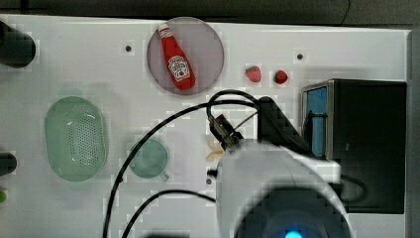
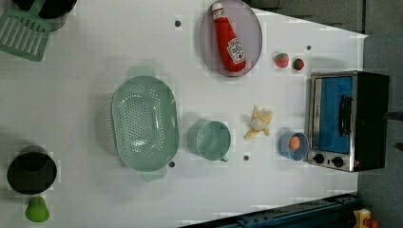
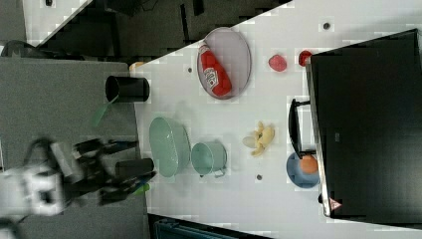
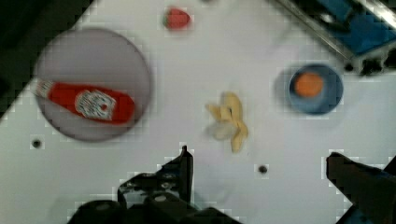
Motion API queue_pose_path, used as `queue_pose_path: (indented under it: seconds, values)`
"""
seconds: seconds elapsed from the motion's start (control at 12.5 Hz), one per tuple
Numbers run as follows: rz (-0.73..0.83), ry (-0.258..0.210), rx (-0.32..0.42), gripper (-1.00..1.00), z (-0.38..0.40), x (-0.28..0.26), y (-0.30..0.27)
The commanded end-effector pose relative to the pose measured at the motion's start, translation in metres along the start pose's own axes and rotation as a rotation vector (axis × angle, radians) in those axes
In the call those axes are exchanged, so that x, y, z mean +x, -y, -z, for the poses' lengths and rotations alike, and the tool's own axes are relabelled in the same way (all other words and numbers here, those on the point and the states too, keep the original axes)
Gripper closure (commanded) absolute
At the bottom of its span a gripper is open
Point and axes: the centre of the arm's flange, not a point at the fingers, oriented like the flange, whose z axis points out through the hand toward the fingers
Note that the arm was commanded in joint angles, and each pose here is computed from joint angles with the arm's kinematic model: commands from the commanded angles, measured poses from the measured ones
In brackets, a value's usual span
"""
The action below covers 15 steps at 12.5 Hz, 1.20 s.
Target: Pick banana from table and place on oven.
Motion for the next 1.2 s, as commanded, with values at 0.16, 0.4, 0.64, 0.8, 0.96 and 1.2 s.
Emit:
queue_pose_path:
  seconds: [0.16, 0.4, 0.64, 0.8, 0.96, 1.2]
  values:
    - [-0.008, 0.075, -0.086, -1.0, -0.123, 0.008, 0.01]
    - [-0.001, 0.054, -0.065, -1.0, -0.191, 0.008, 0.015]
    - [0.017, 0.065, -0.083, -1.0, -0.256, 0.001, 0.022]
    - [0.034, 0.08, -0.103, -1.0, -0.294, -0.005, 0.028]
    - [0.049, 0.096, -0.119, -1.0, -0.328, -0.012, 0.033]
    - [0.06, 0.11, -0.13, -1.0, -0.368, -0.021, 0.034]
